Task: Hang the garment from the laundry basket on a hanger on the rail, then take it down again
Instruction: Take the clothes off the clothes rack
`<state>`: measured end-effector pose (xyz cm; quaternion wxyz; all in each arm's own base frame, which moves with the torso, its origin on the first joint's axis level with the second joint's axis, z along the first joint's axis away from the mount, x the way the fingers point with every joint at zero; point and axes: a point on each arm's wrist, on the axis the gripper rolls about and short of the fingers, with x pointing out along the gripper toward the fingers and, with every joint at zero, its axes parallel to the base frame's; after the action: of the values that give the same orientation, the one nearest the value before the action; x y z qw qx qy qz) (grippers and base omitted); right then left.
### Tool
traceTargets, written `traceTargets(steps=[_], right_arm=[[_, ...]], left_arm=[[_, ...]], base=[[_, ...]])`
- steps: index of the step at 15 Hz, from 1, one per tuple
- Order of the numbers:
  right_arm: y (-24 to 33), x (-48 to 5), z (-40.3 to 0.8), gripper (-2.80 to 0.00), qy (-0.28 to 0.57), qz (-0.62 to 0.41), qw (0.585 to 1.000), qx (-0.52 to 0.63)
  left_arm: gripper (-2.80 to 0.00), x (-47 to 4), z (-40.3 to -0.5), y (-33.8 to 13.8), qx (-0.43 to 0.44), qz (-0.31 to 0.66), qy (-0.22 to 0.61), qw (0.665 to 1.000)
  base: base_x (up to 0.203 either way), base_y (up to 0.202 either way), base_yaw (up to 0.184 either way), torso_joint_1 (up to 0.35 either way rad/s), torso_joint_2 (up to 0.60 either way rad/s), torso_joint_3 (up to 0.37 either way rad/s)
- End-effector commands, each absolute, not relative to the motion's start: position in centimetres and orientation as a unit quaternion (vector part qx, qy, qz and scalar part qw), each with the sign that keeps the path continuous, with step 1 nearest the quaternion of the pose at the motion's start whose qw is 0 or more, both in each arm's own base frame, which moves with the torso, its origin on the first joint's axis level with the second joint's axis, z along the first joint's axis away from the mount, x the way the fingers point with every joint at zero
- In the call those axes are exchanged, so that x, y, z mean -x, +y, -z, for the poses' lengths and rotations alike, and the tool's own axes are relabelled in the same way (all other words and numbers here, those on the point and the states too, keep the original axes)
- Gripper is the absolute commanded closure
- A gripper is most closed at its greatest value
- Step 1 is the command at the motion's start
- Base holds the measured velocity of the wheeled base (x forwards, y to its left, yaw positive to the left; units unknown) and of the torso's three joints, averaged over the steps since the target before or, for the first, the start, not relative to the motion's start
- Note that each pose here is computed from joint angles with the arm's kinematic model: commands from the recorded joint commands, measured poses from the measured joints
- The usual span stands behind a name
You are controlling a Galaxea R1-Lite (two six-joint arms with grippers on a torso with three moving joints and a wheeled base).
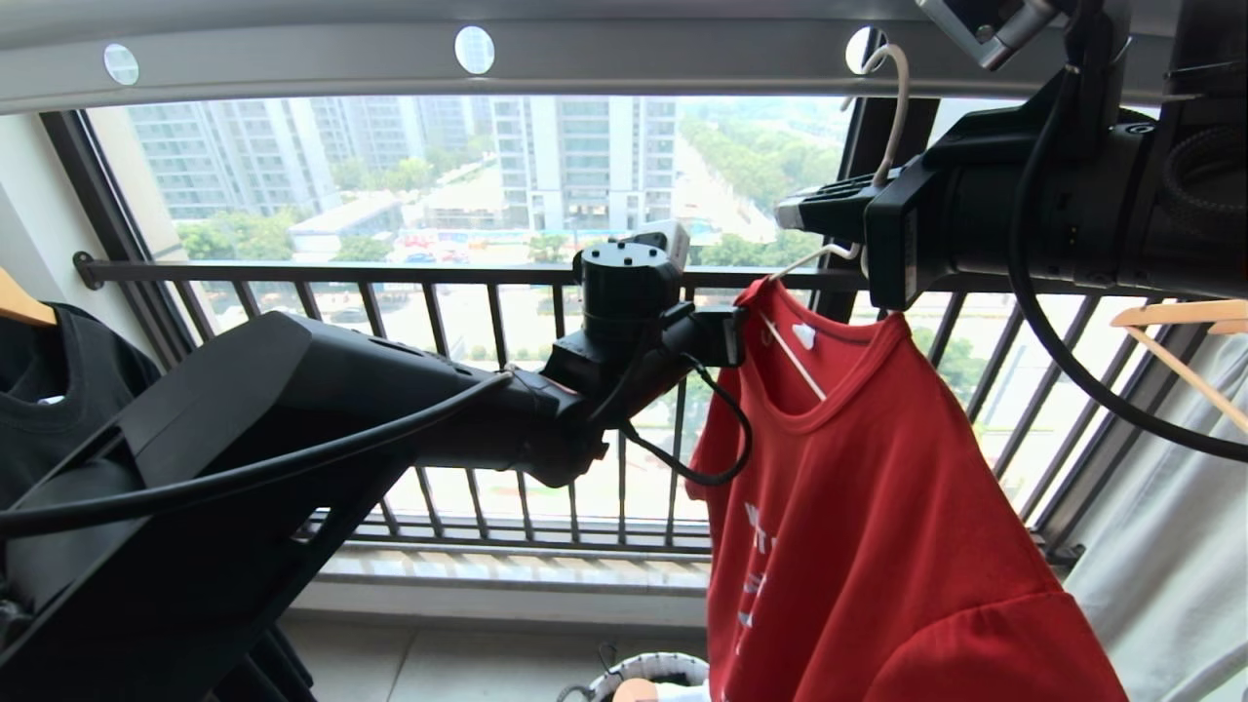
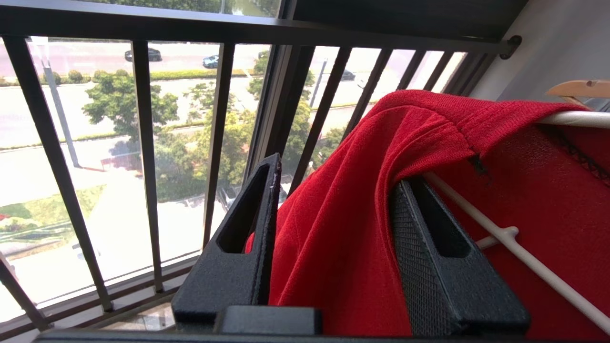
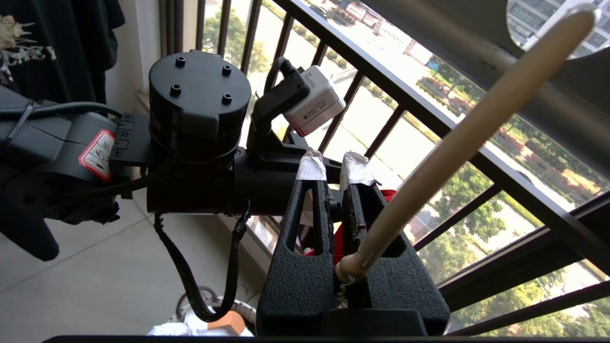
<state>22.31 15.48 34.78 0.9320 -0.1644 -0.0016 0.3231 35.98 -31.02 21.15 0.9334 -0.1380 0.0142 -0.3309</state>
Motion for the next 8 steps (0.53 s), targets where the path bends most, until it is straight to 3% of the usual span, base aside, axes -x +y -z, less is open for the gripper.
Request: traceTargets(steps=[1, 8], right_arm=[[15.5, -22.3, -34.8, 0.0, -0.002, -0.324, 0.932, 0.166], [16.0, -23.2, -33.9, 0.0, 0.011, -0.325, 0.93, 0.173]], left_arm=[[0.0, -35.9, -21.5, -30.9, 0.141, 0.33, 0.01, 0.933], [0.0, -33.9, -24.6, -29.9, 0.154, 0.334, -0.014, 0.93]], base=[[0.0, 0.0, 0.0, 0.0, 0.0, 0.0], [0.0, 0.0, 0.0, 0.0, 0.0, 0.0]])
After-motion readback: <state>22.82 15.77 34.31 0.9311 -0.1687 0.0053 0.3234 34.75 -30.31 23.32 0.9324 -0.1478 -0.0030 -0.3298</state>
